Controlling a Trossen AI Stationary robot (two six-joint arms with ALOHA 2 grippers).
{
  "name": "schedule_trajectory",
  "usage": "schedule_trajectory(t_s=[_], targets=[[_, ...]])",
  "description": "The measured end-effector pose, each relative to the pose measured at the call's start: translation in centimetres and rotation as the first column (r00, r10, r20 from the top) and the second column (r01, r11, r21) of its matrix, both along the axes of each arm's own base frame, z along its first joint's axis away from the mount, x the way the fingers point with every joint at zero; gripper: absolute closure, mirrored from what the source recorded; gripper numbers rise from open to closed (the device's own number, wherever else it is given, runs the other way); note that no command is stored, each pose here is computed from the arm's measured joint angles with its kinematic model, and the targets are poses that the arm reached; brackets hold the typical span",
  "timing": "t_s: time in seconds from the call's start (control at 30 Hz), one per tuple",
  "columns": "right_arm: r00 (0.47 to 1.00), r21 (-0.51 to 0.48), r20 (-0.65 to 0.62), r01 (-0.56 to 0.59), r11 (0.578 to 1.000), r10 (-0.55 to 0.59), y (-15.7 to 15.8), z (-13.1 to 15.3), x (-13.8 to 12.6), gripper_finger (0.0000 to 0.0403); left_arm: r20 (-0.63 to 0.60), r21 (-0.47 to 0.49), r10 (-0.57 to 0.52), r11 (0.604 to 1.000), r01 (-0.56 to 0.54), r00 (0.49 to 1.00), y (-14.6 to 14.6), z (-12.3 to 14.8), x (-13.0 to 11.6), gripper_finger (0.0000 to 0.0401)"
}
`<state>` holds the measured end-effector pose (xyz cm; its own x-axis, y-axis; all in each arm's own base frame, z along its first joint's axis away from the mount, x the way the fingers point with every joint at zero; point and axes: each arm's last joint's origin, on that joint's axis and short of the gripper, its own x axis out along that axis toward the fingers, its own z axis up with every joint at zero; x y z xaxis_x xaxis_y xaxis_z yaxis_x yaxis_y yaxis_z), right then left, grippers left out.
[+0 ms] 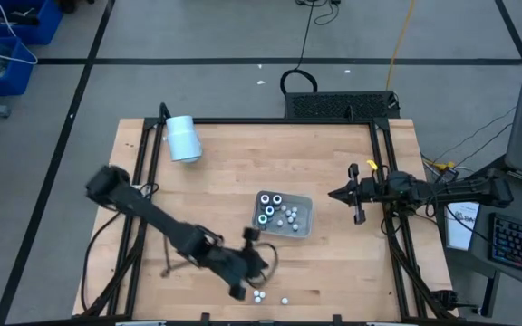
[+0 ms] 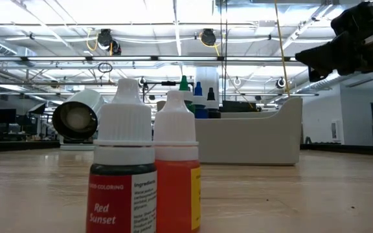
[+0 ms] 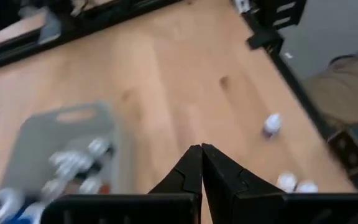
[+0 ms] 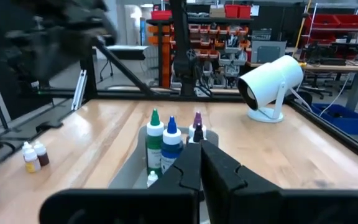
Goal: Pick & Place food coloring
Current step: Put the small purple food coloring bottle into the bin
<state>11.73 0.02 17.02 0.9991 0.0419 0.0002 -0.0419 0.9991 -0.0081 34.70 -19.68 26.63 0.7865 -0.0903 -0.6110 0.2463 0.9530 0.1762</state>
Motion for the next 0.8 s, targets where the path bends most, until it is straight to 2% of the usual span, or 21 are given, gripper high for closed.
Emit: schedule_trajectory(t_s=[0.1,0.17,0.33,0.43,0.57,0.8], targets=[[1.000,-0.024,-0.022,-0.001,1.000,0.000,0.0,-0.2,0.0,0.0403,0.011,-0.022,-0.011,1.000,0.011,1.000,-1.8,-0.8,2.7,0.0381],[1.000,-0.027,-0.023,-0.001,1.000,0.000,0.0,-0.2,0.0,0.0403,-0.015,-0.069,-0.026,0.997,0.025,1.000,-2.5,-1.6,4.3,0.0374],[1.000,-0.014,-0.025,0.000,1.000,0.000,0.0,-0.3,0.0,0.0403,-0.053,-0.202,-0.083,0.977,0.071,0.995,-4.0,-2.9,7.4,0.0322],[1.000,-0.032,-0.025,-0.001,0.999,0.000,0.0,-0.3,0.0,0.0403,-0.080,-0.246,-0.113,0.965,0.091,0.990,-4.8,-3.8,8.1,0.0280],[1.000,-0.036,-0.025,-0.001,0.999,0.000,0.0,-0.3,0.0,0.0403,-0.120,-0.277,-0.068,0.960,0.033,0.990,-5.3,-5.5,8.7,0.0231],[0.999,-0.037,-0.036,-0.002,0.999,0.000,0.0,-0.4,0.0,0.0403,-0.191,-0.289,0.009,0.955,-0.065,0.982,-5.1,-8.2,9.3,0.0192]])
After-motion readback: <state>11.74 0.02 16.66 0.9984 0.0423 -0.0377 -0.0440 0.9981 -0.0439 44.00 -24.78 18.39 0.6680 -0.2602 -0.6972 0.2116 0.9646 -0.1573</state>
